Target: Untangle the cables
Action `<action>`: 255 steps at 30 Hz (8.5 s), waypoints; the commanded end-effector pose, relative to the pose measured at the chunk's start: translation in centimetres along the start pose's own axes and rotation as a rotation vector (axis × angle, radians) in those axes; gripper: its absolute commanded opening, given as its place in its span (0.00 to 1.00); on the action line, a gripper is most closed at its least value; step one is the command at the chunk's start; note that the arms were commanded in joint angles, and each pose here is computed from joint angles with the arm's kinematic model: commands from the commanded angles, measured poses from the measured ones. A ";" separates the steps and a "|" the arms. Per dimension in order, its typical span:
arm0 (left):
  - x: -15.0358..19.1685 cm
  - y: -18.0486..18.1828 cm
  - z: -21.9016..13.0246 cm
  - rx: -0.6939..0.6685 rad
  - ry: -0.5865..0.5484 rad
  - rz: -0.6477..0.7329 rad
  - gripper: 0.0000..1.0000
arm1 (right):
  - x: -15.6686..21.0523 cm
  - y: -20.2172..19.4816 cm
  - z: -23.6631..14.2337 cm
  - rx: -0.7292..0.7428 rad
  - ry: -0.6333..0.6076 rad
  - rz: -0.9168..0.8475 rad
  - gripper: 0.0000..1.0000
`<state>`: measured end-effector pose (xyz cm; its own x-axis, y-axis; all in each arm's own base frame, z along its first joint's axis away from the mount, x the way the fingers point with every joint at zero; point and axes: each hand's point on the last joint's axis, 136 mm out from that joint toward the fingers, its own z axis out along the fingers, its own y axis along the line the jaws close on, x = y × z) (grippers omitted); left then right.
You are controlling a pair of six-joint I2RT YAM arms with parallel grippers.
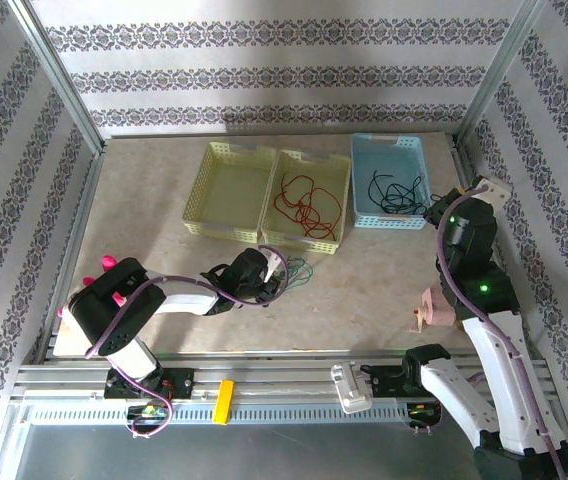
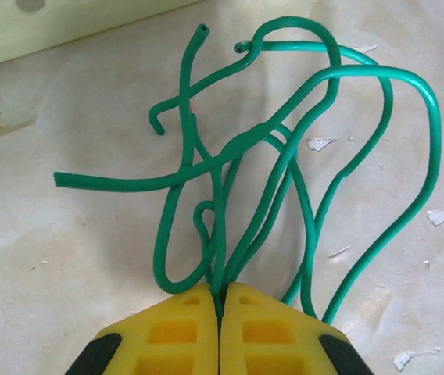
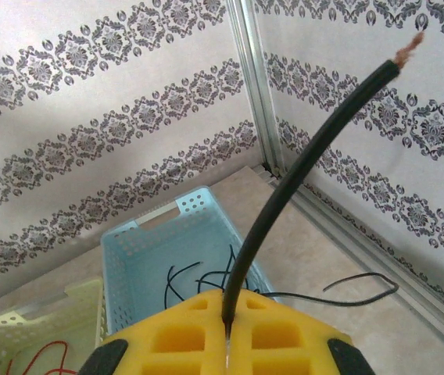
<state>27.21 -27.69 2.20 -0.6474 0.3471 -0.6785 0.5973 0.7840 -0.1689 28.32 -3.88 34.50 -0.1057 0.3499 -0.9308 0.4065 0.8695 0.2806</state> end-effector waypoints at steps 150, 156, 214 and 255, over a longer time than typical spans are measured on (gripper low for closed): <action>4.4 0.7 0.2 -0.018 0.138 -0.029 0.00 | 4.7 -11.4 -1.7 0.416 0.154 0.041 0.01; 3.8 0.0 0.3 0.016 0.134 -0.018 0.00 | 6.7 -9.2 -0.5 0.301 0.252 0.051 0.01; -18.9 -1.1 -16.5 0.510 -0.704 -0.372 0.68 | 14.1 18.6 -7.8 -0.968 0.621 -0.011 0.03; -11.9 -7.8 -10.9 0.546 -0.211 -0.095 0.04 | 16.5 26.7 -3.4 -1.049 0.717 0.045 0.06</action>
<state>25.43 -32.38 18.65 -0.6757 0.1366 -0.7244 0.7040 0.4113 -0.5790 33.99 25.57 24.89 -0.7428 0.1760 -0.6460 -0.4097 0.6435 0.6465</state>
